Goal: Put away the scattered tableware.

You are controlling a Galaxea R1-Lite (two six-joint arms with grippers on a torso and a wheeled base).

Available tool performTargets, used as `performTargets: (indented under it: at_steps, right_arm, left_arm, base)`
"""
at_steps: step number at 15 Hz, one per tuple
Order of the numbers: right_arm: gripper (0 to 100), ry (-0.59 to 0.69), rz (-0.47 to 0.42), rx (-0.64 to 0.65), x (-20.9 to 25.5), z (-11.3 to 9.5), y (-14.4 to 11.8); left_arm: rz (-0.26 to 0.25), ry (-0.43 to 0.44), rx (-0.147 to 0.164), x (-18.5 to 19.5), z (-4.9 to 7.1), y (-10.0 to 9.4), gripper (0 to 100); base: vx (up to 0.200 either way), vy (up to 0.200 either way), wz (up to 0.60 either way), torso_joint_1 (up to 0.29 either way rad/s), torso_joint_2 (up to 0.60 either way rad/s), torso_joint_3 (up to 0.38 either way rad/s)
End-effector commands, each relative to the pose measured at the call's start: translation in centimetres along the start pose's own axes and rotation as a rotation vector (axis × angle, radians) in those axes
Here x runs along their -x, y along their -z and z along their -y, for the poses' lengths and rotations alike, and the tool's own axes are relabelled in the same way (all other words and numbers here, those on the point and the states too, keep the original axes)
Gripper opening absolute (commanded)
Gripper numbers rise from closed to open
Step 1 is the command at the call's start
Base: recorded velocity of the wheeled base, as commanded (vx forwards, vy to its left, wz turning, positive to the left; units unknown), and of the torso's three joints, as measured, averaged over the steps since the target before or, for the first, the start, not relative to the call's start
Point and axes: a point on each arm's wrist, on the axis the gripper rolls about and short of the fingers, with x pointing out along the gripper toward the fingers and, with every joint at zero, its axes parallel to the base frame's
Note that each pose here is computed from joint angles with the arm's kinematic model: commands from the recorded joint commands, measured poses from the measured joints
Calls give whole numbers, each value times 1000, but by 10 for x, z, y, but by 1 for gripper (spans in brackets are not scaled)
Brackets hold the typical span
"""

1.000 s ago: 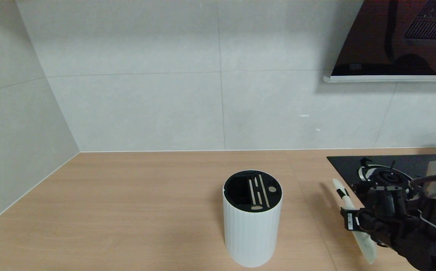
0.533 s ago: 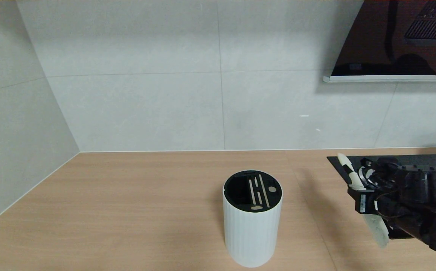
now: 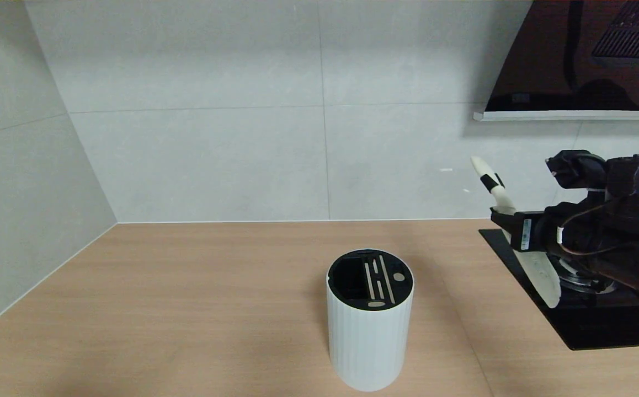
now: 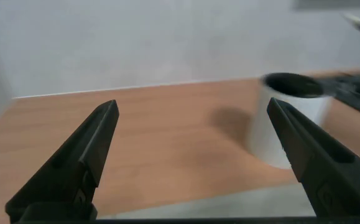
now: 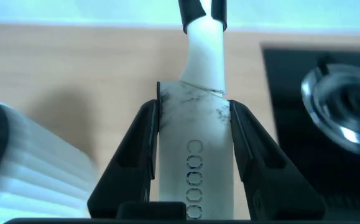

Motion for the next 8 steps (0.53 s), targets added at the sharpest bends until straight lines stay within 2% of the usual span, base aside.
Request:
performTargets:
  at_steps: [1,2,3,4,5,7,8]
  right_arm:
    - [0,-135,45,-11,11,-24,-15]
    - [0,-201,55,-10,17,-26,-19]
    - [0,-263,59,-6,18,-29,-24]
    - [0,-316,55,-1,19,-35,-29]
    - [0,-344,46,4,19,-40,-32]
    - [0,-425,18,22,22,-58,-29]
    - [0,-444,5,32,18,-68,-25]
  left_arm:
    - [-209,211,125,-119,-18,-69,100]
    - [-196,264,135,-139,-14,-76,100]
    - [-182,305,131,-160,-11,-75,100]
    - [-168,341,130,-179,-7,-70,100]
    - [-179,370,144,-191,-2,-64,100]
    - [-253,422,216,-213,11,-46,100]
    - [-281,437,280,-222,16,-38,100]
  base:
    - [0,0,0,0,0,0]
    - [0,0,0,0,0,0]
    - [0,0,0,0,0,0]
    - [0,0,0,0,0,0]
    - [0,0,0,0,0,0]
    - [0,0,0,0,0,0]
    - [0,0,0,0,0,0]
